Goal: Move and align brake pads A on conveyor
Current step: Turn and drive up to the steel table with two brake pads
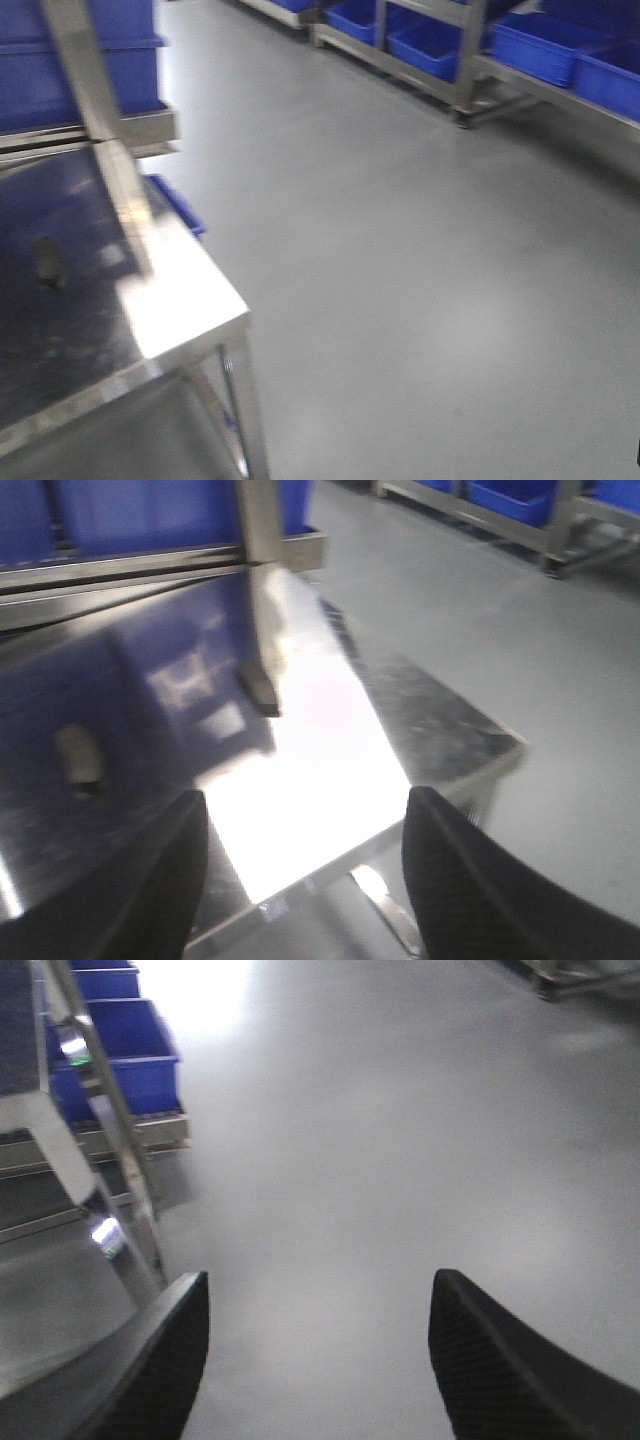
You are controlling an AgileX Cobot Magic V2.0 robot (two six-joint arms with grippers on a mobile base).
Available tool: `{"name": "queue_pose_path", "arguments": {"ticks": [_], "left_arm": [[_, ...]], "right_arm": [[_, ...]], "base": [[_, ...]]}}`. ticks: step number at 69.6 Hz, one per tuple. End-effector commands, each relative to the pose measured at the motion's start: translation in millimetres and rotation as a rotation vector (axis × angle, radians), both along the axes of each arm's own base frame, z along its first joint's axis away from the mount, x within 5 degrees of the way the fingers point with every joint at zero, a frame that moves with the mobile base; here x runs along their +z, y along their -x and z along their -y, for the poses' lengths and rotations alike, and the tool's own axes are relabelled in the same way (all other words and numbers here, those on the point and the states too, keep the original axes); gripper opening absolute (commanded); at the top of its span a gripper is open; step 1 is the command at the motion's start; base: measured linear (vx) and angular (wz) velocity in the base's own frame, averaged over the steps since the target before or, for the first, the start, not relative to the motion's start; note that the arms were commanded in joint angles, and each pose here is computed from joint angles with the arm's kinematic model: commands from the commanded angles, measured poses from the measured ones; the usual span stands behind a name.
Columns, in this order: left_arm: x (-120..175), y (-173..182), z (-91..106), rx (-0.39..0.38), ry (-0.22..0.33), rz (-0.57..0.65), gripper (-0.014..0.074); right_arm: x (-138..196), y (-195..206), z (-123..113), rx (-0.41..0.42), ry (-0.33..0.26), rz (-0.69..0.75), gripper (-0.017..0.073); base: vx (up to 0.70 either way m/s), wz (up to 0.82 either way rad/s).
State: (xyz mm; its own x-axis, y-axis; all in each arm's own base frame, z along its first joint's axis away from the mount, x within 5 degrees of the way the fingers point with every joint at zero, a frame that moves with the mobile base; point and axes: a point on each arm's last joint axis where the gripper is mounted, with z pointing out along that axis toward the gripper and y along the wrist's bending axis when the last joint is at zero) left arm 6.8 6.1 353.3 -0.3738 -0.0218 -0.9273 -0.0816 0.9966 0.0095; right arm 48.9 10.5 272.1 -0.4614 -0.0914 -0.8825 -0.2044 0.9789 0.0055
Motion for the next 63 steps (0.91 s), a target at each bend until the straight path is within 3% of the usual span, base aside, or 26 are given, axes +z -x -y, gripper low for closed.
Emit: {"name": "queue_pose_path", "arguments": {"ticks": [1,39,63], "left_arm": [[11.0,-4.6,0.5,-0.009,0.001,0.074,0.0423],[11.0,-4.6,0.4,-0.008,0.001,0.074,0.0423],[11.0,-4.6,0.4,-0.008,0.001,0.074,0.0423]], "right_arm": [[13.7,-3.0,0.0,-0.005,-0.012,0.084,0.0449],[13.7,-3.0,0.0,-0.005,-0.012,0.084,0.0449],[13.7,-3.0,0.0,-0.005,-0.012,0.084,0.0449]], "base": [[0.21,0.83],[0.21,0.79],[0.2,0.43]]}}
